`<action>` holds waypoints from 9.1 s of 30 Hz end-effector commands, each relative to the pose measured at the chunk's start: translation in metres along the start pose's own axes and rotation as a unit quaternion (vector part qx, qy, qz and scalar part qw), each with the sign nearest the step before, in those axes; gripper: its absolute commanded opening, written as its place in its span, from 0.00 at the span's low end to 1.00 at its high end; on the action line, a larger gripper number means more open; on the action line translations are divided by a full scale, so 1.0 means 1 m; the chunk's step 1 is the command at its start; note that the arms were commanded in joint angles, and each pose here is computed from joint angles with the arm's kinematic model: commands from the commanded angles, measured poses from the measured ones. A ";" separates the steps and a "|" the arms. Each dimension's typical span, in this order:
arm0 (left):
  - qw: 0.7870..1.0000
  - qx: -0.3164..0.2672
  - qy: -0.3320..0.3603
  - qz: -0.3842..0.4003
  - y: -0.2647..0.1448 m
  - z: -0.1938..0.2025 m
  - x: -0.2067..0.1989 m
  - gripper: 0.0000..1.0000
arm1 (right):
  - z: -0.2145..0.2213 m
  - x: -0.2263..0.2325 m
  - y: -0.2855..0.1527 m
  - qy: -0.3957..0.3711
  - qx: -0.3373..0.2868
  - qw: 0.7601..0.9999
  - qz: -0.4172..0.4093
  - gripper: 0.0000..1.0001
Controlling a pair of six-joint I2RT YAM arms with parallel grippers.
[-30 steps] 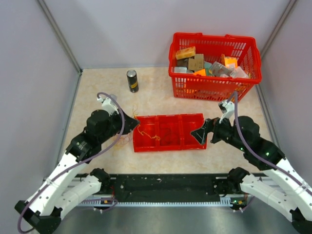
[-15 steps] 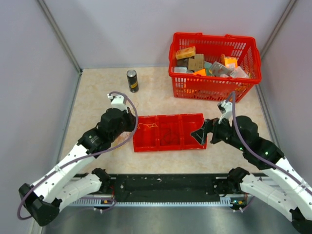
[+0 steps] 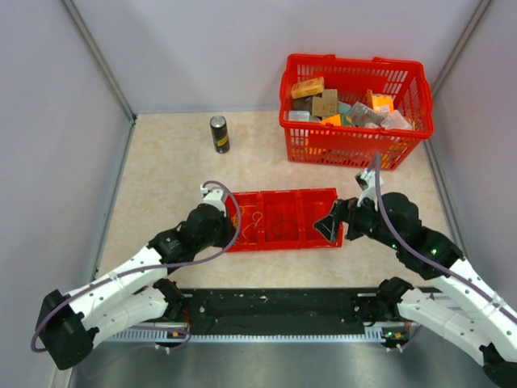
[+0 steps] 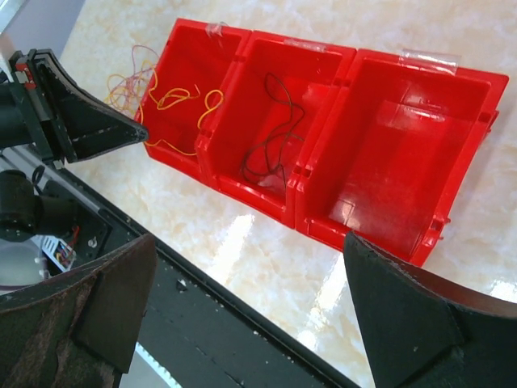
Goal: Untangle the cables
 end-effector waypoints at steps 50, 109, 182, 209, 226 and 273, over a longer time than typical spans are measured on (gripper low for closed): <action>0.958 0.044 -0.155 -0.239 0.040 -0.074 0.115 0.49 | 0.025 0.010 0.001 0.065 0.028 0.995 -0.065 0.89; 0.930 -0.294 -0.216 -0.051 -0.220 -0.188 -0.012 0.00 | -0.001 0.260 0.220 -0.070 -0.043 0.955 -0.284 0.00; 0.938 -0.195 -0.135 0.252 -0.137 -0.173 -0.058 0.00 | -0.012 0.033 0.007 -0.038 -0.023 0.999 -0.029 0.91; 0.925 -0.135 -0.087 0.345 -0.110 -0.186 -0.154 0.00 | -0.019 0.013 -0.016 -0.017 -0.083 0.996 0.028 0.89; 0.957 0.018 -0.057 0.285 0.073 -0.113 -0.211 0.00 | -0.037 -0.008 -0.117 0.033 -0.223 0.974 0.016 0.88; 0.862 -0.054 -0.334 -0.379 -0.077 0.001 0.106 0.82 | -0.018 0.037 -0.013 -0.005 -0.048 0.998 -0.046 0.87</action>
Point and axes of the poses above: each gripper's point midway between its finger pads, its own y axis out along the fingers, its own x axis along the line the jaws close on, z = x × y, the point moved 6 cm from there along -y, back along the fingers, and after that the axes turned 2 degrees about -y, right-handed, at the moved point
